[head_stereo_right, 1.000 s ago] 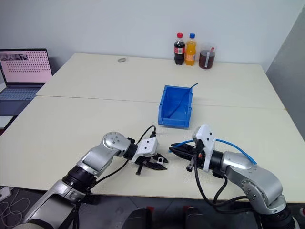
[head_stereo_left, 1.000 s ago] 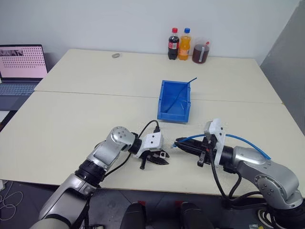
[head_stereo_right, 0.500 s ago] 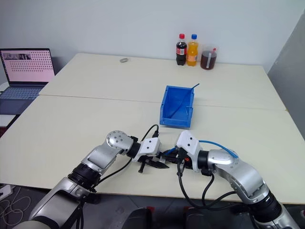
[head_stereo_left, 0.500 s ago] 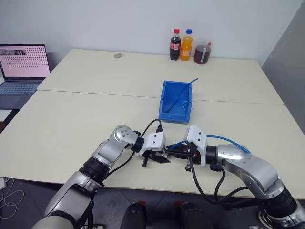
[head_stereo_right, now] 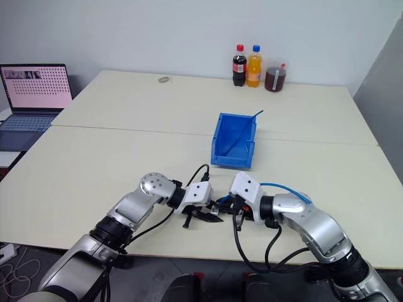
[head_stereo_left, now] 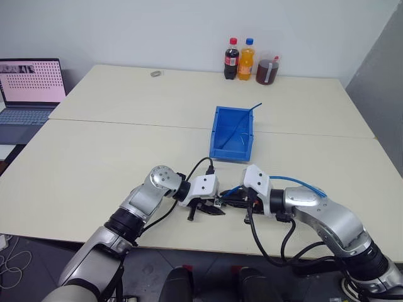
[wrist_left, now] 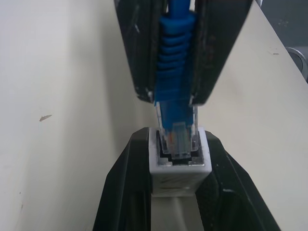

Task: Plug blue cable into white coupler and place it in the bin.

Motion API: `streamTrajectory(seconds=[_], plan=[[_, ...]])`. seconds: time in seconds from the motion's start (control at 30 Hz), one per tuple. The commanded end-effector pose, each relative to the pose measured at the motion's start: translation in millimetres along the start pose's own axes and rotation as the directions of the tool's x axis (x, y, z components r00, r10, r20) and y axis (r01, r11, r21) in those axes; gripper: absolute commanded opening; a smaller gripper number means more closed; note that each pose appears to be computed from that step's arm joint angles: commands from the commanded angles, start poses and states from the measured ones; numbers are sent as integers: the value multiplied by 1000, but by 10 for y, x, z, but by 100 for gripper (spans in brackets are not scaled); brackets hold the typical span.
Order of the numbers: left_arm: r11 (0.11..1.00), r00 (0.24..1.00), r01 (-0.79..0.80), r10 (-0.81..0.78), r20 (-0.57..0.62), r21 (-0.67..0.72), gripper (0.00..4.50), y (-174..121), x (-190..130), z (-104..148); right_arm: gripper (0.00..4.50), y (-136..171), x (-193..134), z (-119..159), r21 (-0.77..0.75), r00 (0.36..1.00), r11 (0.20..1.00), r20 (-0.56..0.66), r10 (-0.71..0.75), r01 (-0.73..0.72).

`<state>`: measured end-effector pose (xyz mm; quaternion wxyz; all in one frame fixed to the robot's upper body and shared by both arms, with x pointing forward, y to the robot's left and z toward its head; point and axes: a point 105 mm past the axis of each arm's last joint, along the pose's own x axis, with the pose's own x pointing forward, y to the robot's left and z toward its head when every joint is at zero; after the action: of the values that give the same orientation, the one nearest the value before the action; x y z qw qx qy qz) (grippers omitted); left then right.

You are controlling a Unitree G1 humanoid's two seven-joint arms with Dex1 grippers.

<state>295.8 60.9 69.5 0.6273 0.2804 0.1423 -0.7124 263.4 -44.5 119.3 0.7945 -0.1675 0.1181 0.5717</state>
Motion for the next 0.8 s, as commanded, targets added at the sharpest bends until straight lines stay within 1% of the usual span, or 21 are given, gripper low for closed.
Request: streamTrajectory(seconds=[0.03, 0.27, 0.53, 0.67, 0.8], plan=[[998, 997, 19, -23, -74, -57, 81, -79, 74, -190, 7, 46, -1, 77, -67, 999, 997, -35, 31, -33], [998, 996, 14, -19, -83, -67, 81, -72, 82, -203, 6, 100, 65, 18, -121, 984, 986, -155, 92, -112], [997, 996, 12, -18, -86, -70, 81, -80, 95, -206, 6, 116, 202, -31, -119, 969, 978, -203, 143, -169], [997, 996, 12, -18, -84, -70, 81, -91, 105, -199, 6, 142, 252, -185, -77, 955, 977, -238, 177, -200], [997, 996, 10, -17, -84, -78, 81, -107, 103, -201, 6, 204, 273, -459, -21, 936, 976, -288, 203, -218]])
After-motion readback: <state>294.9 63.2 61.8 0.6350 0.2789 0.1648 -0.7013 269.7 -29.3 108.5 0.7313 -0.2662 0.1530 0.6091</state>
